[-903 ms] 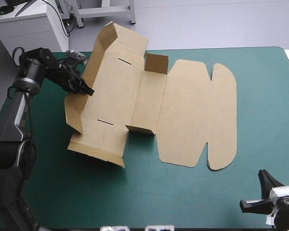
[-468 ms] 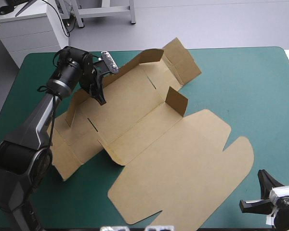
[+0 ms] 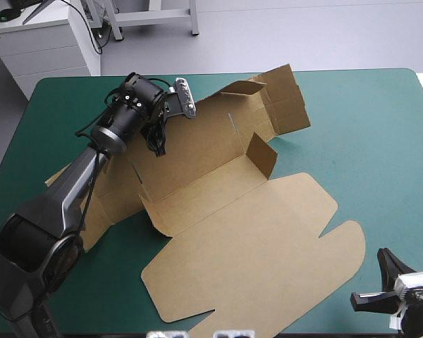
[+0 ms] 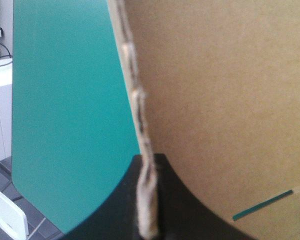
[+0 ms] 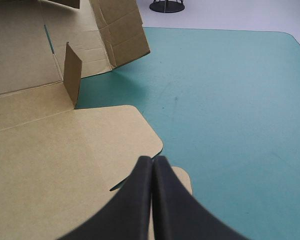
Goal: Fold the box
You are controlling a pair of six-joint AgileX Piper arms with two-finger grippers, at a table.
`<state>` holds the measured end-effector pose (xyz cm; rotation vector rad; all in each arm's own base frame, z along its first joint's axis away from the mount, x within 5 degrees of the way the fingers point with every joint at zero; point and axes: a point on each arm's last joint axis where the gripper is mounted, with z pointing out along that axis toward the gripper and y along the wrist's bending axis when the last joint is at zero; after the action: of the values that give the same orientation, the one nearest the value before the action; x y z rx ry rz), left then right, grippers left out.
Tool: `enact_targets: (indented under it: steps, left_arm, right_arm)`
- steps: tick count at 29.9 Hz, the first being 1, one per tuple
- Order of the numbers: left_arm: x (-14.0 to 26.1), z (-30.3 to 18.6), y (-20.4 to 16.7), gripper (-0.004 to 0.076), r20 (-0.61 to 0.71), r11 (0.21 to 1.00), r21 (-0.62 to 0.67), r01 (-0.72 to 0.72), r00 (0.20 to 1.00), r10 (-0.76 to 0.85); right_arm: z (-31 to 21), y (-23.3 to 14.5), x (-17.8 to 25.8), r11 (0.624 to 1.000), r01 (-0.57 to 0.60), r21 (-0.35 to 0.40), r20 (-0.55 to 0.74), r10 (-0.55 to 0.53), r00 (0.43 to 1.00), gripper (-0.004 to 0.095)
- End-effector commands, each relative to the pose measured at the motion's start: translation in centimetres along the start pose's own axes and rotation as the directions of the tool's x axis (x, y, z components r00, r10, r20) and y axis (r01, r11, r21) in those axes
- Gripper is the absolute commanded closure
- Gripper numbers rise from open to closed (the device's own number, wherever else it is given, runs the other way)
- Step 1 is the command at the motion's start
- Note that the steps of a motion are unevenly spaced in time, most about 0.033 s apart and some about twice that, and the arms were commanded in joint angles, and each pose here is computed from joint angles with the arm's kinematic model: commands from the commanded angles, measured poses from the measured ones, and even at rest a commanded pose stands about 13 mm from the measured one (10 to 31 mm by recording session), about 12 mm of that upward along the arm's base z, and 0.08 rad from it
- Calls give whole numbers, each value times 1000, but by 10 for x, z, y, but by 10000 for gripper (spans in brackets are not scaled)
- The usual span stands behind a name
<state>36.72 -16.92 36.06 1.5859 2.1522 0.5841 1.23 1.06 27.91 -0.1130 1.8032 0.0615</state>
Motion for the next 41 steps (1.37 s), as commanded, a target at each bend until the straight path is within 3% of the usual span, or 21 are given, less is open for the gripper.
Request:
enact_targets:
  steps: [1, 7, 22, 28, 35, 41]
  left_arm:
    - [-1, -44, 3, 731, 69, 994, -108, 9, 998, -1]
    - [-18, -59, -10, 731, 103, 974, -224, -47, 992, 71]
    - [-15, -70, -90, 731, 143, 835, -505, -219, 933, 330]
    - [-6, -67, -102, 731, 203, 818, -549, -175, 921, 333]
    - [20, -76, -115, 731, 228, 720, -670, -182, 872, 433]
    - [26, -79, -128, 731, 261, 688, -700, -190, 829, 495]
  right_arm:
    - [-10, 0, -14, 1000, 6, 4, 122, -7, 993, 927]
    - [-10, 0, -14, 1000, 5, 2, 122, -5, 992, 926]
    - [-10, 0, -14, 1000, 4, 2, 122, -4, 992, 926]
    - [-10, 0, -14, 1000, 4, 2, 122, -4, 992, 926]
    - [-10, 0, -14, 1000, 4, 2, 122, -4, 992, 926]
    - [-10, 0, -14, 1000, 4, 2, 122, -4, 992, 926]
